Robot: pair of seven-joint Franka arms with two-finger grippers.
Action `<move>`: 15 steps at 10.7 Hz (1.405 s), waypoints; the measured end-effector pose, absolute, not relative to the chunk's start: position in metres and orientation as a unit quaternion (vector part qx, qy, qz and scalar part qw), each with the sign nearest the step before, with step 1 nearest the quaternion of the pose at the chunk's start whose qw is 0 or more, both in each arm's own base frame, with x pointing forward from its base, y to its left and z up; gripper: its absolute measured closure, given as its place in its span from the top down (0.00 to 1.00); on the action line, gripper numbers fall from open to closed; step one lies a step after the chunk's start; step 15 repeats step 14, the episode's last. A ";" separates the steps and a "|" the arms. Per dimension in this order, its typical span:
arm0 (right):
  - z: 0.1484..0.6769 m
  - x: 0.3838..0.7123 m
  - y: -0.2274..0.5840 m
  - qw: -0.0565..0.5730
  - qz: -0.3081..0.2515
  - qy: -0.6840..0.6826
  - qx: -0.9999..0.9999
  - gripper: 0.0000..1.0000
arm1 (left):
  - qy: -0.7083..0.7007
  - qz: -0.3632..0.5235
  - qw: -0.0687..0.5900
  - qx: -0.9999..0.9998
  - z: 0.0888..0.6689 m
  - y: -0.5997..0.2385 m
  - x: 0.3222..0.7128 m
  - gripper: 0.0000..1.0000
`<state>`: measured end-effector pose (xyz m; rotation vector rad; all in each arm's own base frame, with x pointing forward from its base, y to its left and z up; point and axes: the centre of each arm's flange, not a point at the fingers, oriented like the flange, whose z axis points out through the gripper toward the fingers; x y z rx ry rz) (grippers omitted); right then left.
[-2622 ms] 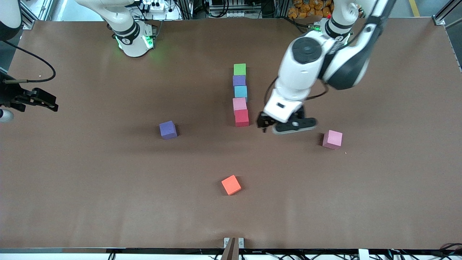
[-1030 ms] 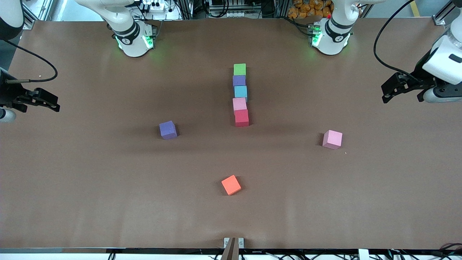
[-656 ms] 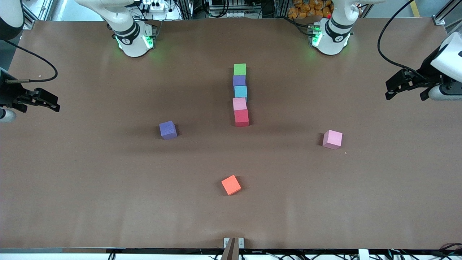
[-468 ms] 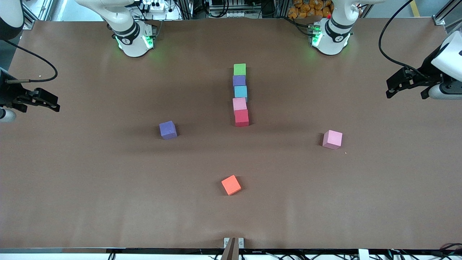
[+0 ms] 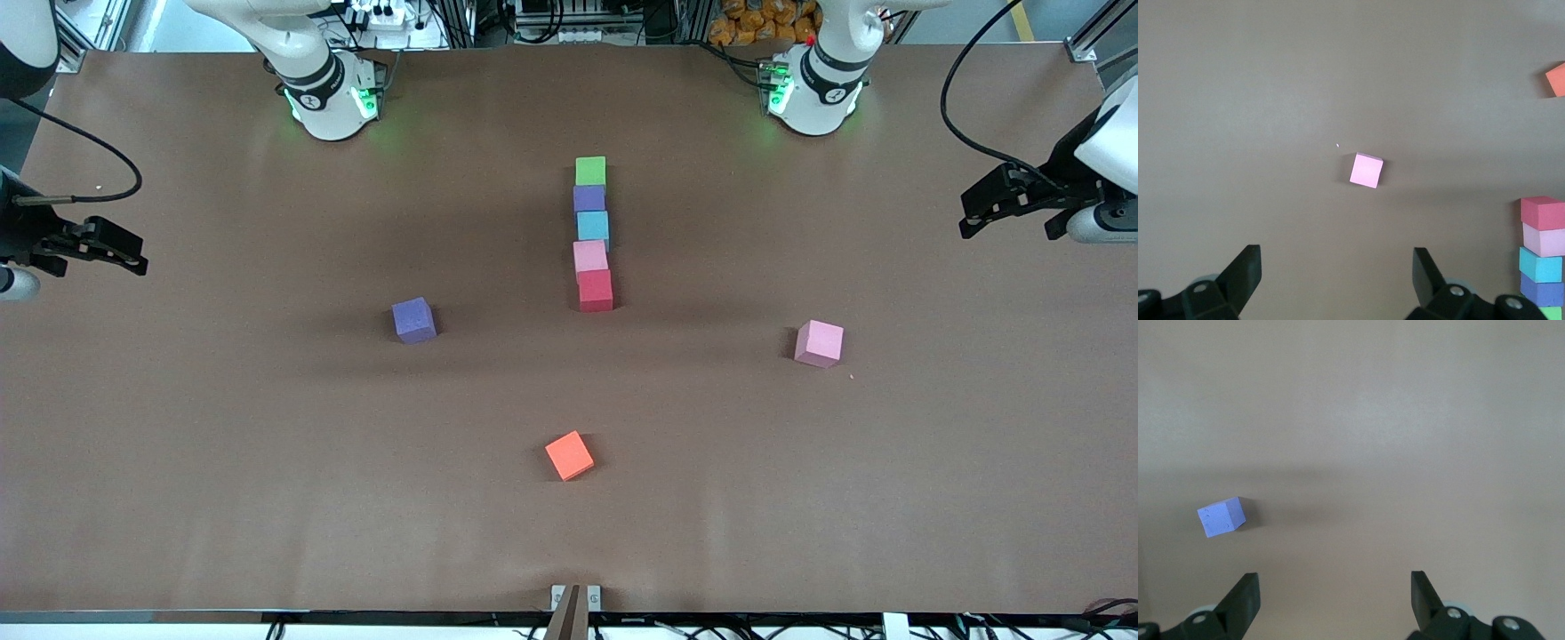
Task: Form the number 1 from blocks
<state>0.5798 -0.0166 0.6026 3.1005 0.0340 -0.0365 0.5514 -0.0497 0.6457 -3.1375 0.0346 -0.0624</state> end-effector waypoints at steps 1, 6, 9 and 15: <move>0.603 0.580 -0.017 0.020 -0.012 0.011 1.000 1.00 | 0.010 -0.015 0.002 -1.000 0.644 -0.048 0.551 1.00; 0.603 0.580 -0.017 0.020 -0.012 0.011 1.000 1.00 | 0.006 0.010 0.004 -1.000 0.633 -0.044 0.551 1.00; 0.603 0.580 -0.018 0.020 -0.012 0.010 1.000 1.00 | 0.006 0.011 0.004 -1.000 0.632 -0.044 0.551 1.00; 0.603 0.580 -0.018 0.020 -0.012 0.010 1.000 1.00 | 0.003 0.005 0.004 -1.000 0.634 -0.041 0.553 1.00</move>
